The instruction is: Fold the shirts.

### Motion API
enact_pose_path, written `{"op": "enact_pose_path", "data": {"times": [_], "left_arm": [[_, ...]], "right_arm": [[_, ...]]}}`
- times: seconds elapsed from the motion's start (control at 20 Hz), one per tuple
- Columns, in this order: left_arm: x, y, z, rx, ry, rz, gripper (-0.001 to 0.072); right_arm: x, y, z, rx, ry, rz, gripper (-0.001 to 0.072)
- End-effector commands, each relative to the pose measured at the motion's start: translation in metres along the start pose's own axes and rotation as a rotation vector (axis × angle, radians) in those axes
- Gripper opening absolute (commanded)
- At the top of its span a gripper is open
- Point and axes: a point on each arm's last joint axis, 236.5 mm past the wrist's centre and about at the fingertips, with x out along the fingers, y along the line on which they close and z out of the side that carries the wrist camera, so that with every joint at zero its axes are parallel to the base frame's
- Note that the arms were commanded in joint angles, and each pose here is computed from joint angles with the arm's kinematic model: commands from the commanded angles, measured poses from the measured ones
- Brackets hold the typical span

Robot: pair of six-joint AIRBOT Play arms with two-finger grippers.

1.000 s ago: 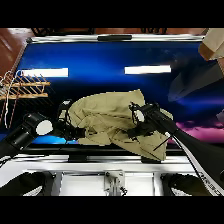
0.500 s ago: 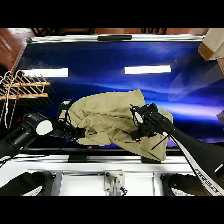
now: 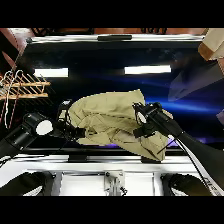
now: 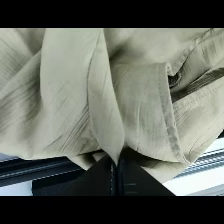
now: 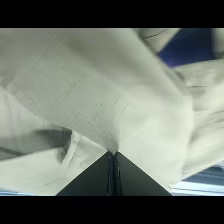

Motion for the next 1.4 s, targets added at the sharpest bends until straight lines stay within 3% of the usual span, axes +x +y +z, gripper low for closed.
{"op": "enact_pose_path", "data": {"times": [0.0, 0.25, 0.55, 0.6, 0.7, 0.75, 1.05, 1.35], "left_arm": [[0.000, 0.000, 0.000, 0.001, -0.001, 0.000, 0.0042], [0.001, 0.000, 0.000, 0.000, 0.004, 0.002, 0.0044], [0.017, 0.011, -0.016, -0.011, 0.060, 0.029, 0.0058], [0.022, 0.015, -0.021, -0.015, 0.079, 0.038, 0.0174], [0.022, 0.017, -0.026, -0.018, 0.101, 0.047, 0.0535], [0.018, 0.015, -0.026, -0.014, 0.107, 0.048, 0.0580], [-0.001, -0.030, 0.018, 0.119, -0.030, -0.068, 0.0582], [0.052, -0.030, -0.026, 0.376, 0.204, -0.008, 0.0582]], "right_arm": [[-0.018, -0.004, 0.007, 0.011, -0.074, 0.003, 0.0052], [-0.044, -0.005, 0.007, 0.017, -0.162, 0.036, 0.0052], [-0.171, -0.012, 0.001, 0.132, -0.583, 0.203, 0.0052], [-0.186, -0.009, -0.002, 0.163, -0.633, 0.252, 0.0052], [-0.194, -0.003, -0.010, 0.179, -0.642, 0.300, 0.0052], [-0.190, -0.002, -0.013, 0.177, -0.617, 0.299, 0.0051], [-0.174, 0.002, -0.006, 0.170, -0.559, 0.282, 0.0052], [-0.173, 0.005, -0.005, 0.167, -0.554, 0.291, 0.0052]]}}
